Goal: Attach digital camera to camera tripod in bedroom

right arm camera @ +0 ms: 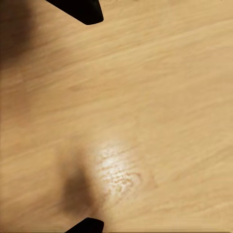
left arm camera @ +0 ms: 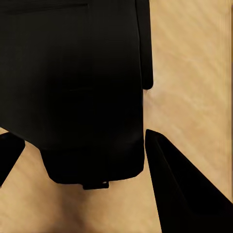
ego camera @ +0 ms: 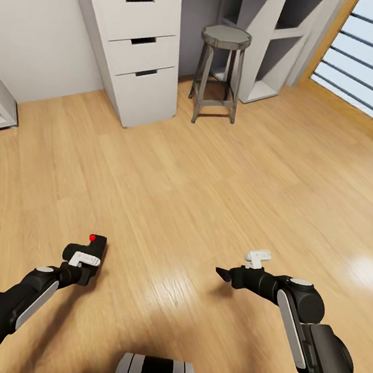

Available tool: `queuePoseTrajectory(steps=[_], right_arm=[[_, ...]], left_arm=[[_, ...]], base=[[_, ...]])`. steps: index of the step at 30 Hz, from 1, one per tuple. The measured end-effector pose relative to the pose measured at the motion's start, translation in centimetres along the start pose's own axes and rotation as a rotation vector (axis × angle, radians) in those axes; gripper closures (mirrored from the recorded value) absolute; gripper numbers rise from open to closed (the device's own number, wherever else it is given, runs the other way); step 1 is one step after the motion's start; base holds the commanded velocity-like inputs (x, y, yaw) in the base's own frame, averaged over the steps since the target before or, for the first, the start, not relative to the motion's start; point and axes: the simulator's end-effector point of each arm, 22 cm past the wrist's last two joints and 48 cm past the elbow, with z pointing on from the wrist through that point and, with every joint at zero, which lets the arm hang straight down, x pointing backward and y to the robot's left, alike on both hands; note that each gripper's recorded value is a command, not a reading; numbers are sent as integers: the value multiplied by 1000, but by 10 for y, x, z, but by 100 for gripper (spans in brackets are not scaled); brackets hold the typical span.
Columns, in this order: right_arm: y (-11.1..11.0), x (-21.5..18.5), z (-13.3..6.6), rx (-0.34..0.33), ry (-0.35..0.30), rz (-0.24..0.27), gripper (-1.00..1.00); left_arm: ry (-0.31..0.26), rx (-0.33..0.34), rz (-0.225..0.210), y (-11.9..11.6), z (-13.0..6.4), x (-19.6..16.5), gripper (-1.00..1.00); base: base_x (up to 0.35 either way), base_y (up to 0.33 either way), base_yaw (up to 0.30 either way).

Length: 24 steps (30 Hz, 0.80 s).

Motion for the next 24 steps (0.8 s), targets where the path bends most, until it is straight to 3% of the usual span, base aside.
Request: queuePoseTrajectory(steps=[15, 24], right_arm=[[6, -25, -26, 10, -59, -22, -100], [10, -40, -43, 14, -96, -30, -100]], left_arm=[[0, 45, -13, -12, -26, -26, 100], [-16, 66, -88, -20, -41, -45, 100]], base=[[0, 0, 0], [0, 0, 0]])
